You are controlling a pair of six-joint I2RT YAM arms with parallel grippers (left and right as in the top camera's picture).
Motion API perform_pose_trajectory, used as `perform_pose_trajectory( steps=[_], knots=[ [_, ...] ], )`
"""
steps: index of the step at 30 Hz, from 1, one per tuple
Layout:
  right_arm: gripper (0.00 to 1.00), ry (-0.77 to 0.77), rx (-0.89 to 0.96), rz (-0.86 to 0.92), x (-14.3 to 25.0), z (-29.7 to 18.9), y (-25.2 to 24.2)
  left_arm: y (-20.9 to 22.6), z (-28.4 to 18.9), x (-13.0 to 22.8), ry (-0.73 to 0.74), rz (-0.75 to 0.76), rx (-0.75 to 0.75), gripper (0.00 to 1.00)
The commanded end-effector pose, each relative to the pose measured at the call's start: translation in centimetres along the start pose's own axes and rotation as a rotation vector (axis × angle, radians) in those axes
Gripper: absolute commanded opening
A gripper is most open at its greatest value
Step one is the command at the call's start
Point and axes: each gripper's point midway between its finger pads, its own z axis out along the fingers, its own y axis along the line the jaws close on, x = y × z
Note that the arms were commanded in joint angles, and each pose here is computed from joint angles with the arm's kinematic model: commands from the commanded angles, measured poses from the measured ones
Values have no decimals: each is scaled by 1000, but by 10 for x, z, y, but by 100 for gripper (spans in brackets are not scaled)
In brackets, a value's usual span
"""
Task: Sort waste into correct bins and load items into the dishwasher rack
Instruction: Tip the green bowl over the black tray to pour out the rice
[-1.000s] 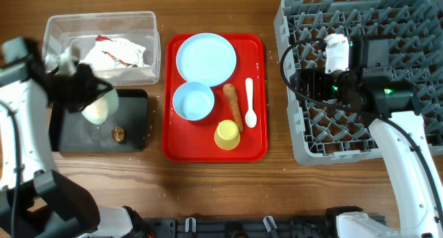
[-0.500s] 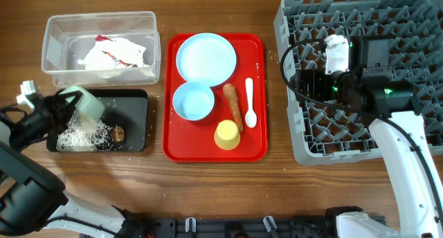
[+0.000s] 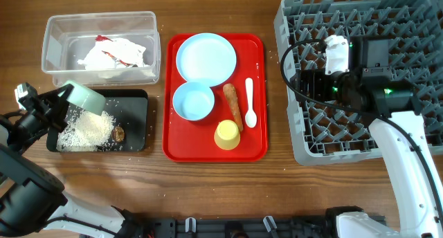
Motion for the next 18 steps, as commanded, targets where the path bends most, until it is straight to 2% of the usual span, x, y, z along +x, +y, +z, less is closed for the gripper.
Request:
perform_pose_trajectory(
  steps=[1,5,9,12,14,16,18],
  knots=[
    [100,3,-19,10,-3,2,4,-5,-1,0,-6,-38,34,4],
    [100,2,-19,10,-3,2,4,-31,20,28,67,120,7,4],
    [100,2,-19,9,-3,2,4,-54,45,69,148,447,-258,4],
    [100,-1,-19,9,-3,2,4,-55,56,96,177,667,-460,4],
    [100,-1,-19,9,-3,2,3,-47,74,123,255,787,-558,4],
    [100,-3,-19,9,-4,2,3,-13,94,147,341,836,-776,4],
    [100,-2,-19,8,-4,2,4,13,109,166,400,878,-923,4]
  ],
)
